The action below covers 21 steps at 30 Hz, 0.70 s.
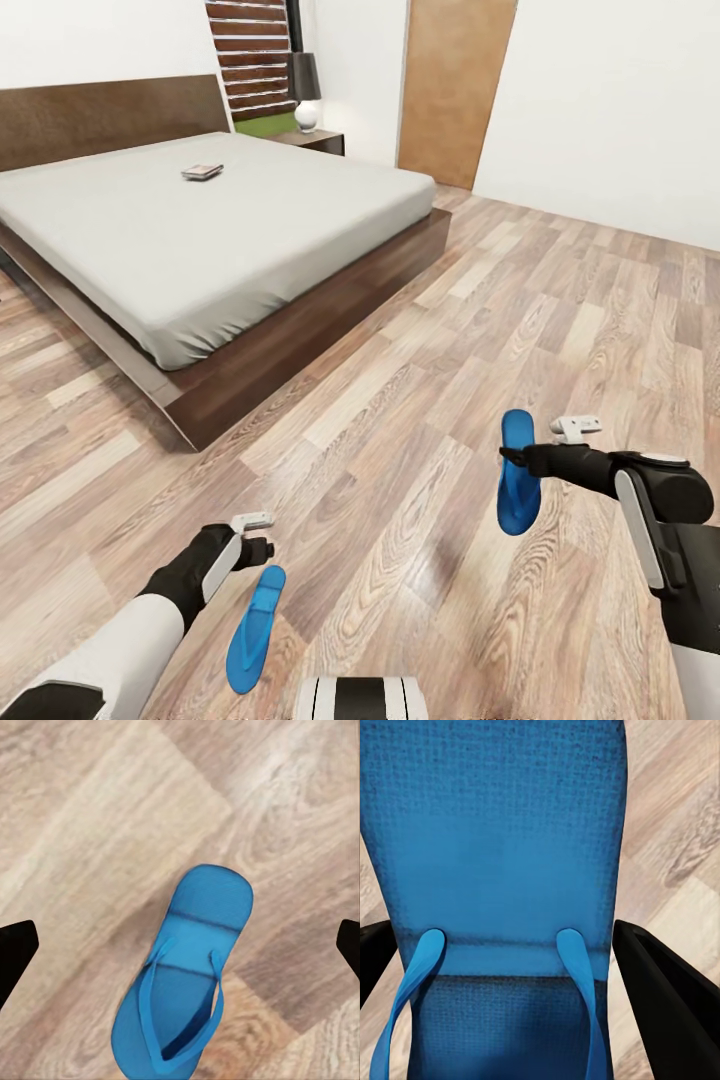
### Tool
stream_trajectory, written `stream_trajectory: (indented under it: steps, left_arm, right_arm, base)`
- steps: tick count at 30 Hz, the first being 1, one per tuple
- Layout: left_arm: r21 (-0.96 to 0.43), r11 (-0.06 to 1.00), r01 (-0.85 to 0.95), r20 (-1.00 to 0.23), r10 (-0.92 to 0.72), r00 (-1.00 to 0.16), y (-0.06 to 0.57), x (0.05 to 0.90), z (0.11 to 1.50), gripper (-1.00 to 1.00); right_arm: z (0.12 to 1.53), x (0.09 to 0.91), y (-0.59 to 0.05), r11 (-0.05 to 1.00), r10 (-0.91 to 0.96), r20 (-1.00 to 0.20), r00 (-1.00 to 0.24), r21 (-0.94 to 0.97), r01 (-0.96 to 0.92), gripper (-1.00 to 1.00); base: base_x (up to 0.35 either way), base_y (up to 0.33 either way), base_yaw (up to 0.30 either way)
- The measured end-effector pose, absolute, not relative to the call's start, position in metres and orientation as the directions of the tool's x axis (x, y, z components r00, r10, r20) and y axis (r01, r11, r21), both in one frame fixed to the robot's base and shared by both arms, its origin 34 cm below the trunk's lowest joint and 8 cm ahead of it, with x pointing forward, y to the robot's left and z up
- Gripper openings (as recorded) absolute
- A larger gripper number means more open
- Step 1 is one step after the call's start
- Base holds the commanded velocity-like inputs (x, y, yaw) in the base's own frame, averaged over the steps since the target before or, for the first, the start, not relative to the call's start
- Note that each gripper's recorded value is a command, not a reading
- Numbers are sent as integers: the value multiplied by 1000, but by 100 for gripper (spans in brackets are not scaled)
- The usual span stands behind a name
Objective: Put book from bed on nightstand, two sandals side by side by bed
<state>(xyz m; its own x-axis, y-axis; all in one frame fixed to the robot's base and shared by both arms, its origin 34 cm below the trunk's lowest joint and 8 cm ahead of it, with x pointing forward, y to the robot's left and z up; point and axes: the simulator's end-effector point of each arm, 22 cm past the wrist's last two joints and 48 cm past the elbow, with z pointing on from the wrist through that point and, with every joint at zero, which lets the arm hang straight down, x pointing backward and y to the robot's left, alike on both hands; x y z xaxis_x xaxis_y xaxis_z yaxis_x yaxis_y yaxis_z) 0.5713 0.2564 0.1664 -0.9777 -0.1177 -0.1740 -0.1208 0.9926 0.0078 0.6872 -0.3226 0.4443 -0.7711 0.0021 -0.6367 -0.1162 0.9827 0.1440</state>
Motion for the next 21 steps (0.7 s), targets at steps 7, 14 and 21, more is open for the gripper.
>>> stream_trajectory:
  steps: [7,14,21]
  left_arm:
    - [5,997,-77,-140,-75,-987,249,554,145,100]
    - [-15,997,-70,-114,-71,-991,243,548,133,100]
    - [-55,998,-1,-116,-7,-993,218,566,131,100]
  right_arm:
    - [424,686,-315,982,10,-614,-789,156,-108,-100]
    - [406,683,-313,981,9,-590,-807,161,-106,-100]
    - [388,680,-310,980,12,-567,-824,172,-103,-100]
  base:
    - [0,0,0]
    - [0,0,0]
    - [0,0,0]
